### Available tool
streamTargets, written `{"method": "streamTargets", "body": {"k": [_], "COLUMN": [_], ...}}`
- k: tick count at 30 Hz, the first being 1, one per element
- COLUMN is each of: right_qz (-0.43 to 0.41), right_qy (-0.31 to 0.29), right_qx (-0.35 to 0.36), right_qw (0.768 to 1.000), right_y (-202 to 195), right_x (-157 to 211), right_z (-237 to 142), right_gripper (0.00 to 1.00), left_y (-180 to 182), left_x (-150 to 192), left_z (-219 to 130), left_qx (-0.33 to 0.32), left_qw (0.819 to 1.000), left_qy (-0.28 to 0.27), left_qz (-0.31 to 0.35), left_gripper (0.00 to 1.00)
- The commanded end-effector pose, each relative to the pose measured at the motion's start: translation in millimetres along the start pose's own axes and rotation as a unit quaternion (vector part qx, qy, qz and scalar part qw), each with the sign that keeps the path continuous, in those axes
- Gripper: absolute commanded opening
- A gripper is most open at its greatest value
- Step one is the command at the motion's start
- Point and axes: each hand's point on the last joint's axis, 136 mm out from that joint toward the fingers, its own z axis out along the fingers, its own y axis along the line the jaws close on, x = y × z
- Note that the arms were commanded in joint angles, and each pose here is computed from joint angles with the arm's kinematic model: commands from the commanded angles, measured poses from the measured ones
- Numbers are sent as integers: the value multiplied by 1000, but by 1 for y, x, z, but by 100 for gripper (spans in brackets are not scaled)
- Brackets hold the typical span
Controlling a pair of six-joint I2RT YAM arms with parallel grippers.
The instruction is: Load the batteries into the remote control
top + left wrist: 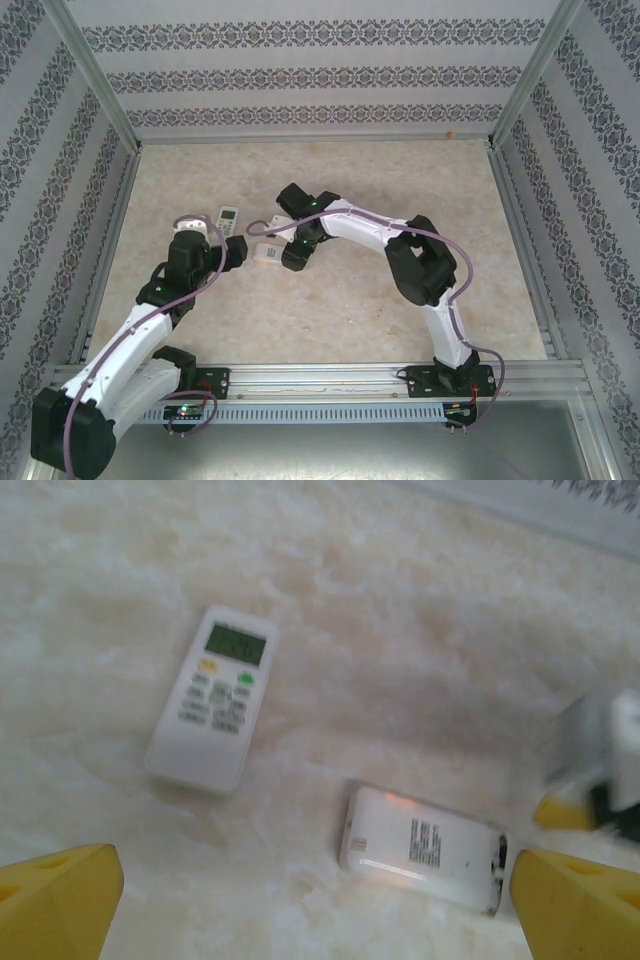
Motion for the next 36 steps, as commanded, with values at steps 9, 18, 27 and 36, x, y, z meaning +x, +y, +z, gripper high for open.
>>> {"method": "streamTargets", "body": {"k": [9,18,27,36], "right_qz": [490,565,553,551], "right_qy": [-156,-123,-98,-87], "right_qx": [23,6,58,54], "right_qw": [858,816,825,828], "right_y": [-38,10,5,6], "right_x": [39,24,28,22], "right_z": [-34,-4,16,28], "right_gripper": [67,69,71,56], "left_y": [-36,-23,-24,-21], "left_x": [29,51,55,57], "left_z": [67,99,107,109], "left_qx": [71,30,30,24], "left_qw": [982,973,970,970], "left_qy": [172,226,237,239], "left_qz": [-41,-33,-37,-37], "left_gripper": [89,81,81,82]}}
